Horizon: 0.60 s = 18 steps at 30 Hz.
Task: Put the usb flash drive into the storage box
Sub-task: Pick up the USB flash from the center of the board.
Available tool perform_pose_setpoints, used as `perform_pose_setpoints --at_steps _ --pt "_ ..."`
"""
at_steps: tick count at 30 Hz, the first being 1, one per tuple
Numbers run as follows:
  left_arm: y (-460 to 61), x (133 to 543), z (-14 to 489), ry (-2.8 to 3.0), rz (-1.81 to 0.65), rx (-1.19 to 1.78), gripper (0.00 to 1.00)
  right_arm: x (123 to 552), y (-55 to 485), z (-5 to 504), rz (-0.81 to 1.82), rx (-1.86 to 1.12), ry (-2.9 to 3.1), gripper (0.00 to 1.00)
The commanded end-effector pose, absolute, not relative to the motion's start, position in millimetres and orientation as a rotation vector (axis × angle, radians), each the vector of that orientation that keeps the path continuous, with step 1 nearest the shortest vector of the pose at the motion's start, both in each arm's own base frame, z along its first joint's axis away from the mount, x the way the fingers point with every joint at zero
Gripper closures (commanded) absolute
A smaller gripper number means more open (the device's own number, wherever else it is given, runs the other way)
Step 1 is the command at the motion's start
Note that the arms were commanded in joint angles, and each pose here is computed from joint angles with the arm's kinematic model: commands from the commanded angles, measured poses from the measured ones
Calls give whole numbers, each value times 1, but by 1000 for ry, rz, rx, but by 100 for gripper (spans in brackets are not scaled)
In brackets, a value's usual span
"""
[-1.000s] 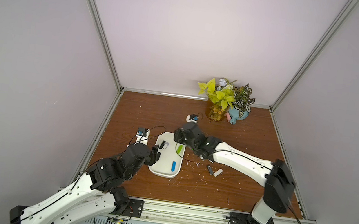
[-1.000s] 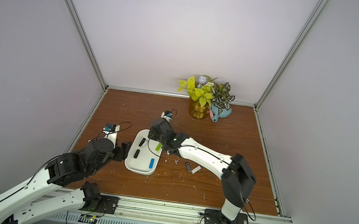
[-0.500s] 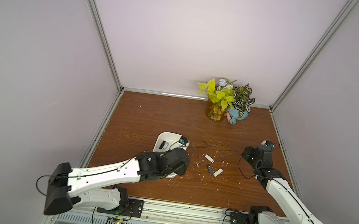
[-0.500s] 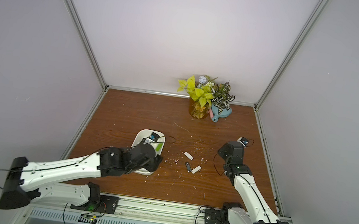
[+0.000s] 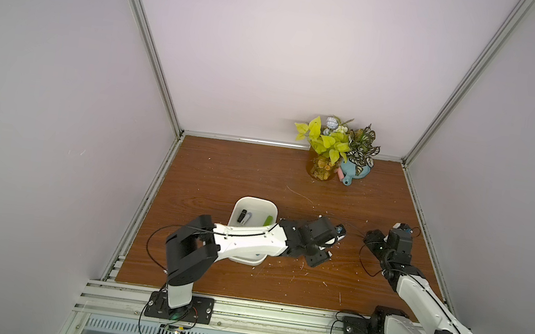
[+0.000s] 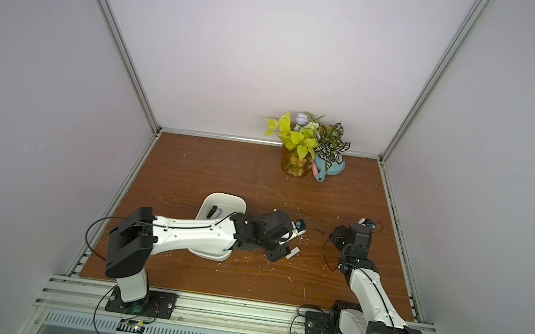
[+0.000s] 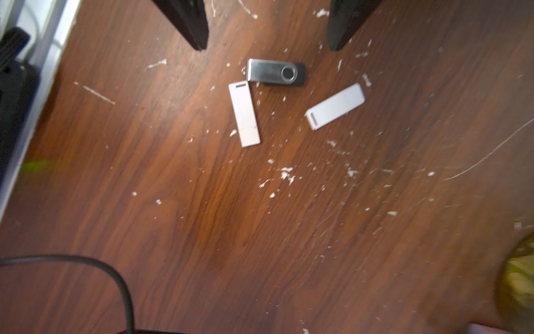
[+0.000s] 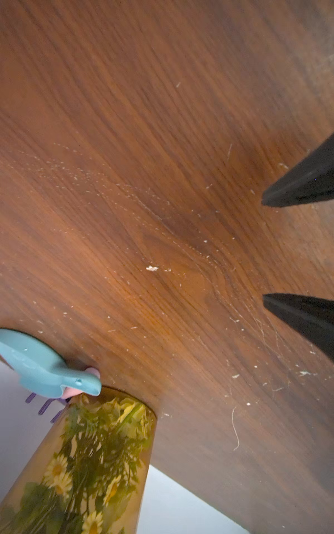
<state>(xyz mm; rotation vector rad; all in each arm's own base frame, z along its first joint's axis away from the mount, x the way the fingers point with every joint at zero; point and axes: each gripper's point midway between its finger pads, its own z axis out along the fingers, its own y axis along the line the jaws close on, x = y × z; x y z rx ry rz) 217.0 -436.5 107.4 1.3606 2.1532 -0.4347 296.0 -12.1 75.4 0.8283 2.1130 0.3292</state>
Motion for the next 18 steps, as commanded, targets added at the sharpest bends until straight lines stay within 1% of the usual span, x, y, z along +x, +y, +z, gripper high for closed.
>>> perform_pose_setpoints --at_steps 1,5,8,12,18 --pt "-456 197 91 2142 -643 1572 37 300 -15 87 331 814 2055 46" --pt "-458 197 61 2215 -675 1601 44 299 -15 86 334 818 2058 46" --pt "-454 202 48 2267 -696 1577 47 300 -13 84 345 816 2066 46" --pt "-445 197 32 2305 -706 1562 47 300 -11 80 357 819 2077 45" --pt "-420 200 25 2342 -682 1481 46 300 -11 77 356 822 2085 45"
